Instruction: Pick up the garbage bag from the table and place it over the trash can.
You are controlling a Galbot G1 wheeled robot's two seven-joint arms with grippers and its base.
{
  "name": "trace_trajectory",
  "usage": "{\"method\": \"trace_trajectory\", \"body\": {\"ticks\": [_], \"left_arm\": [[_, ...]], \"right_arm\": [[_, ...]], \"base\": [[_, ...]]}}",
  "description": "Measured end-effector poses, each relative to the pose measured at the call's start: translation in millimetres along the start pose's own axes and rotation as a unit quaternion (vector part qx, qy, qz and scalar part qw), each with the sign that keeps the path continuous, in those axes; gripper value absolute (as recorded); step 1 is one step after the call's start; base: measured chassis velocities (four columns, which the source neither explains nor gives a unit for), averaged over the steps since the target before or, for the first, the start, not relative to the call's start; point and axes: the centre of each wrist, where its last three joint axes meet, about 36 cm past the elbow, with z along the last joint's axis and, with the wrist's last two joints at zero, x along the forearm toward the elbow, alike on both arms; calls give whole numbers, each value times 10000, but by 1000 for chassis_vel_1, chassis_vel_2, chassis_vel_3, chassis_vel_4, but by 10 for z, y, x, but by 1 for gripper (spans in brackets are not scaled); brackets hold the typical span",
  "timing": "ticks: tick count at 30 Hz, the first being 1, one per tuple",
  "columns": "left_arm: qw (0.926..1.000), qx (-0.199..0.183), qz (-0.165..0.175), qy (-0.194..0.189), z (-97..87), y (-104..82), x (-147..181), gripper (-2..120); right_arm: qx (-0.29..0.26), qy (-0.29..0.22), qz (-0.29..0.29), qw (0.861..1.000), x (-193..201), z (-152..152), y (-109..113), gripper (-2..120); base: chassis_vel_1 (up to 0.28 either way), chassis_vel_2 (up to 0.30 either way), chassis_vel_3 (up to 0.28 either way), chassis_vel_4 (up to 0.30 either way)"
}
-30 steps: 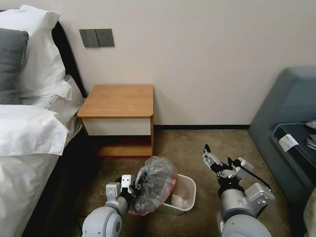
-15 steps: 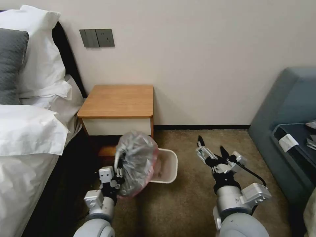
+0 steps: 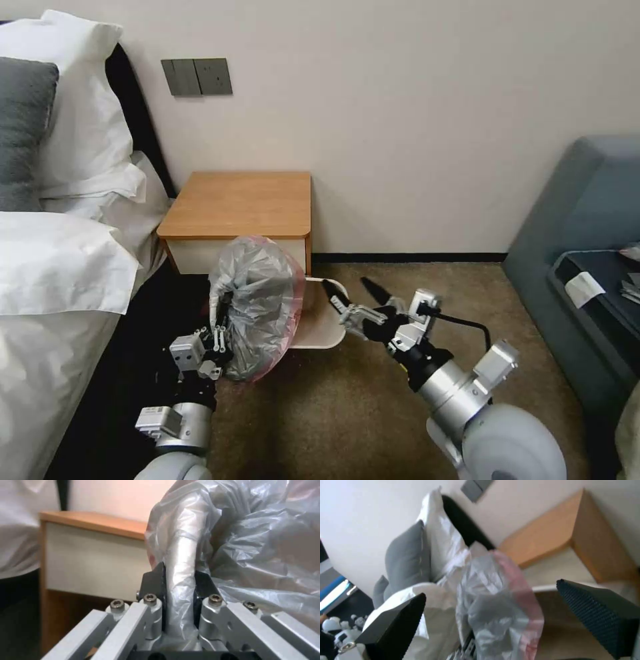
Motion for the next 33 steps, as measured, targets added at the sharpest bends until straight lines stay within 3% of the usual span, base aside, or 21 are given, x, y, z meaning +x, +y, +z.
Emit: {"method": "trace_trajectory", "body": {"ticks": [8, 21, 29, 33], "left_arm": [[9996, -24, 235, -184, 14, 32, 6, 9], [9981, 35, 478, -382, -64, 91, 39, 9], [9976, 44, 554, -402, -89, 137, 51, 9], [9979, 41, 534, -375, -71, 150, 58, 9]], "right_arm": [[-145, 500, 9, 9986, -205, 133, 53, 100], [76, 759, 193, 9969, -581, 188, -178, 100], [129, 778, 68, 9969, -693, 208, -177, 100], [201, 735, 9, 9971, -697, 212, -165, 87]], "base": [[0, 0, 0, 0], [0, 0, 0, 0], [0, 0, 0, 0], [0, 0, 0, 0]]}}
